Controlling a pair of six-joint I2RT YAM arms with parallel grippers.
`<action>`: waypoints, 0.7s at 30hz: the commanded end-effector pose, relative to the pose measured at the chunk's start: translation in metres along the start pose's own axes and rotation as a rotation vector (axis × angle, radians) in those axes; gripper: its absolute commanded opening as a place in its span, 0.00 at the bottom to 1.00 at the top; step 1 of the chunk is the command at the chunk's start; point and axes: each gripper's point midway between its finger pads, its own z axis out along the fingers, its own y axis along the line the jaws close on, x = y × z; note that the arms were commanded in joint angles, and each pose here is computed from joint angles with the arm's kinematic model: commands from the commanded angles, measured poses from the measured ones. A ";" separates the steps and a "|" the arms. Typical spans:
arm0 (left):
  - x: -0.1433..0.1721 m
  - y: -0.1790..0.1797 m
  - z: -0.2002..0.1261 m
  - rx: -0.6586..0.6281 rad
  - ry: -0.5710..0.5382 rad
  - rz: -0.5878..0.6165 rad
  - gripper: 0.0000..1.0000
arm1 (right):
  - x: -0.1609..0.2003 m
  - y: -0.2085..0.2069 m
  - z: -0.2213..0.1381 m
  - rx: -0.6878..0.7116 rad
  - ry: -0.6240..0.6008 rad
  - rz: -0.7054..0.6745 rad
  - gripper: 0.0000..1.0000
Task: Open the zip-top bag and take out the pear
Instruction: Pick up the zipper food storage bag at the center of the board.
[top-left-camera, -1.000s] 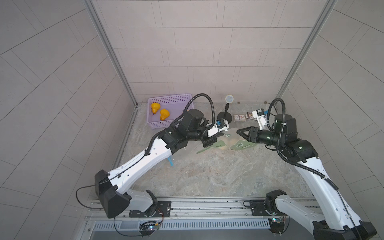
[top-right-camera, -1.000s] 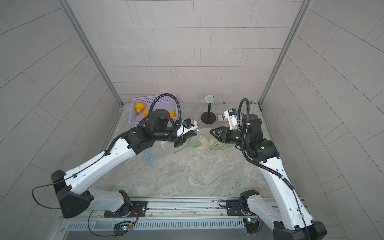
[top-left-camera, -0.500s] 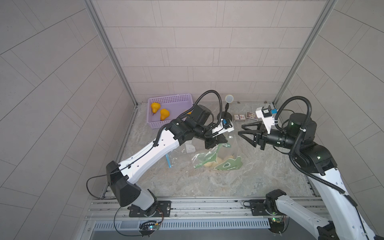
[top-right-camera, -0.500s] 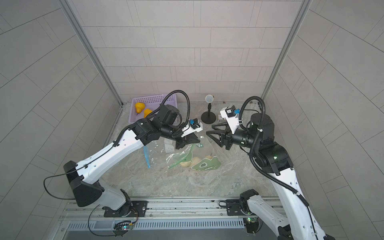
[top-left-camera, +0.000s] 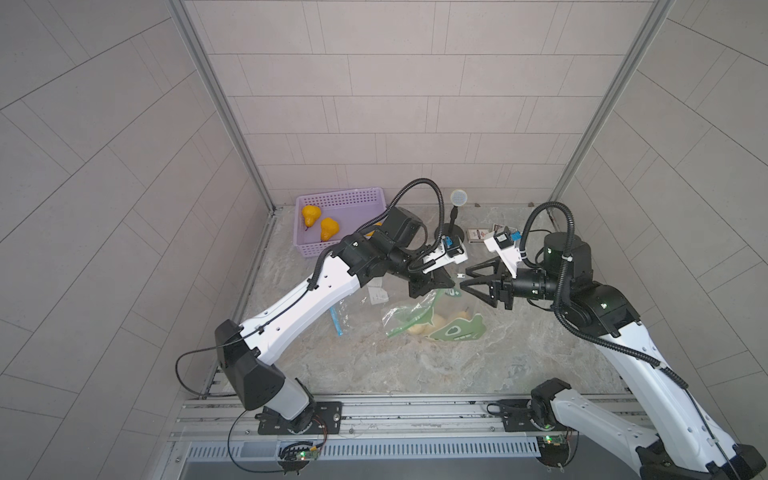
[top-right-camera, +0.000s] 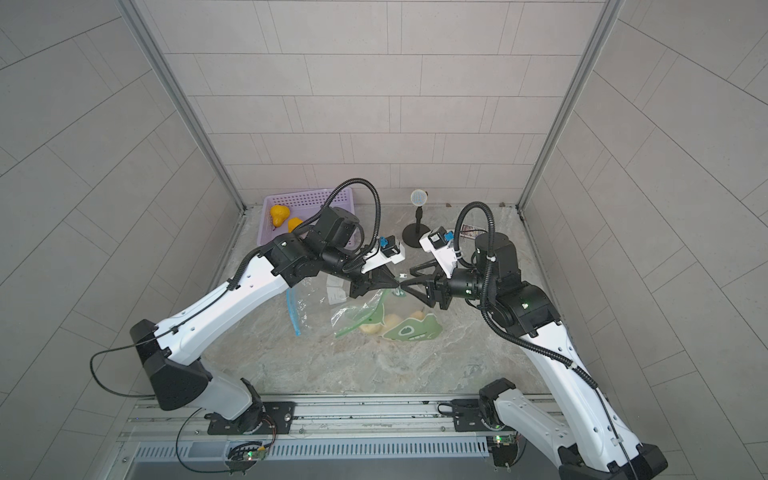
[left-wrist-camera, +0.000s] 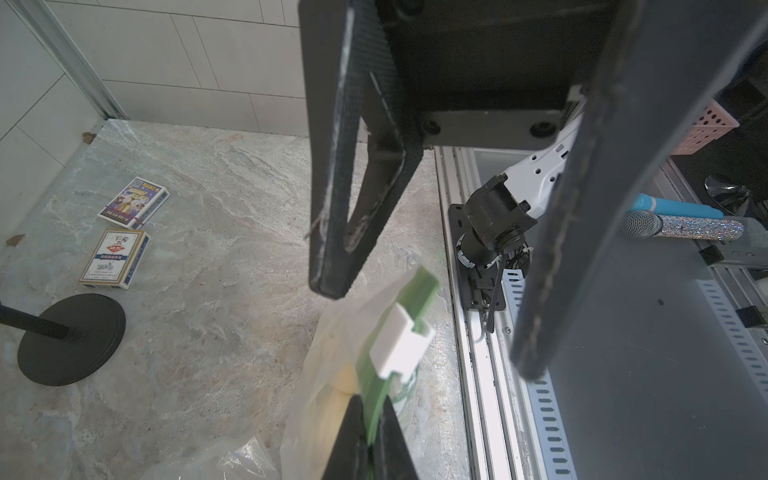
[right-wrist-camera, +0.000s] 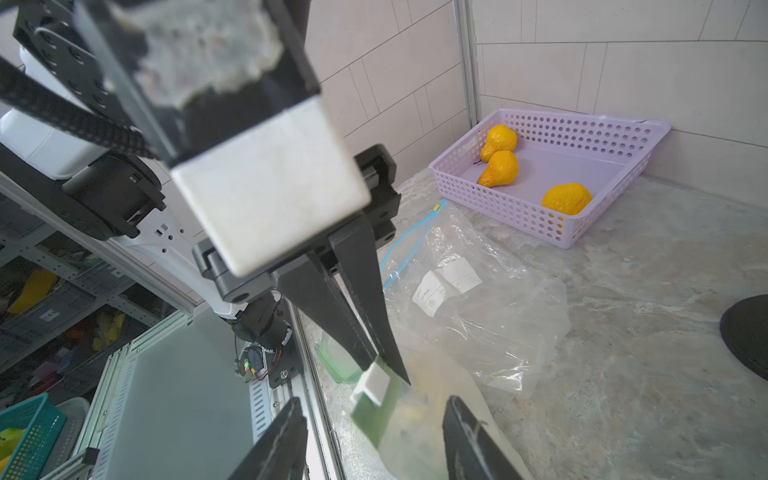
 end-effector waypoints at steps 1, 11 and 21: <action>-0.010 -0.002 -0.006 0.014 -0.023 0.011 0.05 | -0.001 0.005 -0.004 0.002 -0.014 -0.070 0.52; -0.008 -0.002 -0.005 0.025 -0.020 0.001 0.05 | -0.001 -0.001 -0.004 0.036 -0.012 -0.069 0.19; -0.015 -0.003 -0.009 0.037 -0.052 -0.003 0.27 | -0.011 0.000 -0.004 0.030 -0.049 -0.059 0.00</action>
